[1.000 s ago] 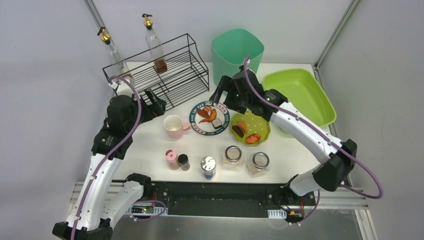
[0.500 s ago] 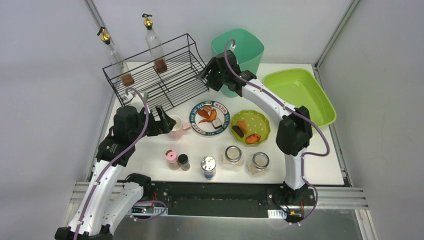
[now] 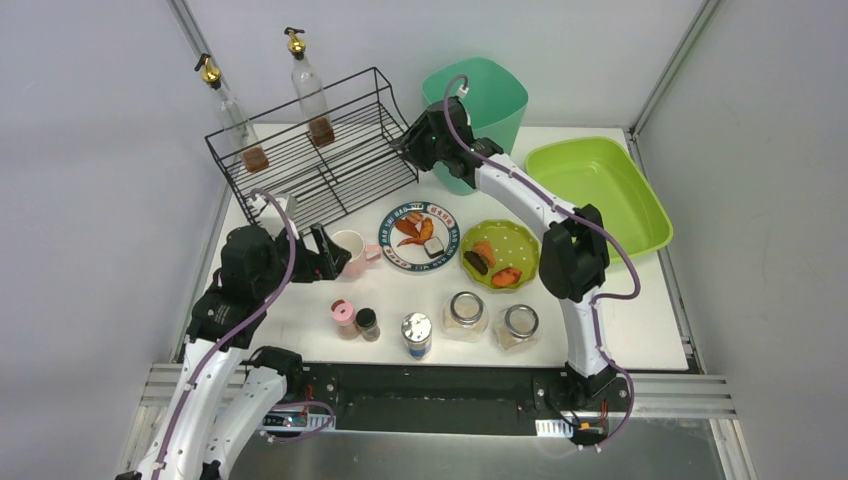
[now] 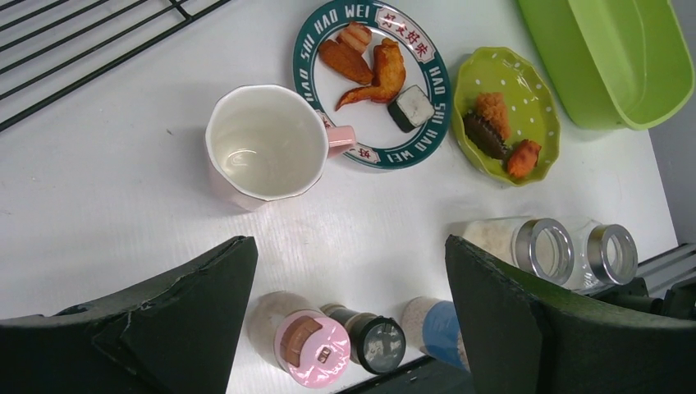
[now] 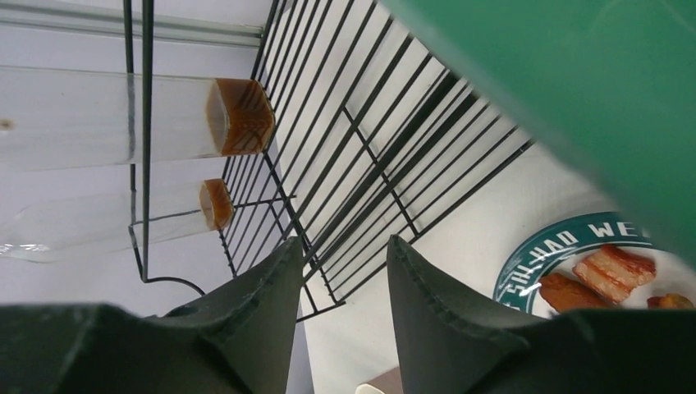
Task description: Clear the kitchen counter
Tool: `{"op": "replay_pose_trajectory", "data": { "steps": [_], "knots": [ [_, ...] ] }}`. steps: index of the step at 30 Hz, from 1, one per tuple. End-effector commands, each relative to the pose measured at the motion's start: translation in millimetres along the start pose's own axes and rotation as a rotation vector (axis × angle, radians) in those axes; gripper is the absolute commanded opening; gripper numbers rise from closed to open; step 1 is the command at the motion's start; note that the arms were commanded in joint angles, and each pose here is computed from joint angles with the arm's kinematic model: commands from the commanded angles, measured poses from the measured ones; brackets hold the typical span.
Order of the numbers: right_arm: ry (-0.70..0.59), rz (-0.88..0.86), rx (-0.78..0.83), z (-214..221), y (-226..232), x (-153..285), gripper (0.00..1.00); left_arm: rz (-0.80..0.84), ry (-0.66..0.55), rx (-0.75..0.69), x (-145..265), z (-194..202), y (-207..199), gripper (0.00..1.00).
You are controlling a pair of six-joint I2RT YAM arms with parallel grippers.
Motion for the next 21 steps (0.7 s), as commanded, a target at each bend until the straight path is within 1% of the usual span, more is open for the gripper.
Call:
{"op": "replay_pose_trajectory", "data": {
  "steps": [1, 4, 8, 14, 18, 21],
  "knots": [
    [-0.007, -0.032, -0.086, 2, 6, -9, 0.44, -0.001, -0.030, -0.023, 6, -1, 0, 0.88],
    [0.008, -0.055, -0.102, 16, 10, -8, 0.43, -0.008, -0.043, -0.023, 8, -2, 1, 0.88],
    [-0.051, -0.067, -0.074, 30, 14, 1, 0.43, -0.008, -0.049, -0.026, 10, -3, 1, 0.88],
    [-0.120, -0.091, -0.040, 50, 20, 22, 0.46, -0.014, -0.065, -0.025, 14, -3, 2, 0.88],
    [-0.179, -0.133, 0.010, 50, 35, 37, 0.46, -0.011, -0.068, -0.027, 15, -3, 2, 0.88],
    [-0.224, -0.130, 0.028, 39, 39, 44, 0.47, -0.012, -0.068, -0.027, 15, -3, 2, 0.88]
  ]
}}
Point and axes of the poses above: each gripper's point midway between its finger pads, its own x axis back along the fingers, its own y axis along the line the jaws close on, z = x × y, the point moved 1 cm from there along x, back along the fingers, and after that the axes turned 6 degrees about -x, right-handed, at the moved point
